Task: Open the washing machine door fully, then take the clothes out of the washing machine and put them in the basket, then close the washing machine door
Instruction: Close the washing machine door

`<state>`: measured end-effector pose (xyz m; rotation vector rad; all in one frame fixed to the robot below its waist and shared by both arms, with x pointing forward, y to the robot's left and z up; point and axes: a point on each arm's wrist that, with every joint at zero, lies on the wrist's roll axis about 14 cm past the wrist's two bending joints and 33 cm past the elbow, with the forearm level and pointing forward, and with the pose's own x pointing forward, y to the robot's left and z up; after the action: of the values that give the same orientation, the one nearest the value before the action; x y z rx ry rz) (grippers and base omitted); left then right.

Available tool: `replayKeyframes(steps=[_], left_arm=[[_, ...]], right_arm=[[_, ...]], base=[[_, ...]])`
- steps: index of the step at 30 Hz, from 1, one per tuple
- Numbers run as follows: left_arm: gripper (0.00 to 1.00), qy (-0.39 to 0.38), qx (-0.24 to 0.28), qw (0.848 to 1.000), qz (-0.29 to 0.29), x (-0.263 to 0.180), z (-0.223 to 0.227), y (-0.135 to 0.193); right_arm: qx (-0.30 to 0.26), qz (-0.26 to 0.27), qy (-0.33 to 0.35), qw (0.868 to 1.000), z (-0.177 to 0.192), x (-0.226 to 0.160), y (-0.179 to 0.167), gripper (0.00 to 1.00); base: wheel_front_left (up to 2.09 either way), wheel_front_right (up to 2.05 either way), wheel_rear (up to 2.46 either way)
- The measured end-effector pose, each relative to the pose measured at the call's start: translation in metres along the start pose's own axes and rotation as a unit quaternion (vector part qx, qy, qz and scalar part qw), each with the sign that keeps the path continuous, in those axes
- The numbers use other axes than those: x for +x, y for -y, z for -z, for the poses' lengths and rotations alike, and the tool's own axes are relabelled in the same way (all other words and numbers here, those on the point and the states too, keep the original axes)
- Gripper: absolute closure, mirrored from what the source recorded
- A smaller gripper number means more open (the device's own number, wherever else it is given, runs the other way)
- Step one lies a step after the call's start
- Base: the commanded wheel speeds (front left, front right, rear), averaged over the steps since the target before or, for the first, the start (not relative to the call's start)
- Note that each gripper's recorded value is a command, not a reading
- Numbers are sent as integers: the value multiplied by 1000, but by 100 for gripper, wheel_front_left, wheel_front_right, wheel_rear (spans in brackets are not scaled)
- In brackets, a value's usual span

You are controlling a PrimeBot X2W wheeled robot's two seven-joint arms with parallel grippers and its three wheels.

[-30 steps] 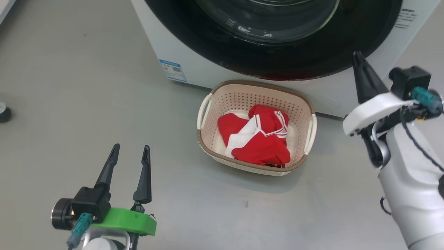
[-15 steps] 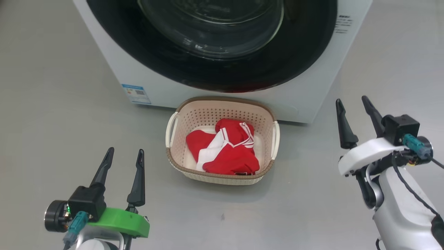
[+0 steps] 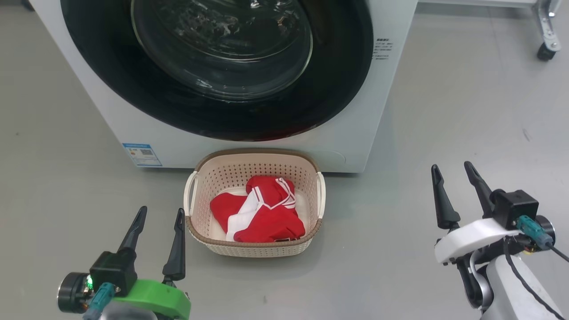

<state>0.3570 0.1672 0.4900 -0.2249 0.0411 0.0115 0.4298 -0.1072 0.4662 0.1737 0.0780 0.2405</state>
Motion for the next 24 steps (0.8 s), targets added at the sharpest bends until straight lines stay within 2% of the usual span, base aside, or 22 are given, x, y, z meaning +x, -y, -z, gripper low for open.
replayKeyframes(steps=[8, 24], left_arm=[[0, 1, -2, 1000, 22, -1, -4, 14], [0, -4, 0, 1000, 31, -9, -5, 18]], right_arm=[[3, 29, 13, 999, -6, -28, 10, 0], [5, 53, 20, 998, -8, -63, 15, 0]], base=[[0, 0, 0], [0, 0, 0]])
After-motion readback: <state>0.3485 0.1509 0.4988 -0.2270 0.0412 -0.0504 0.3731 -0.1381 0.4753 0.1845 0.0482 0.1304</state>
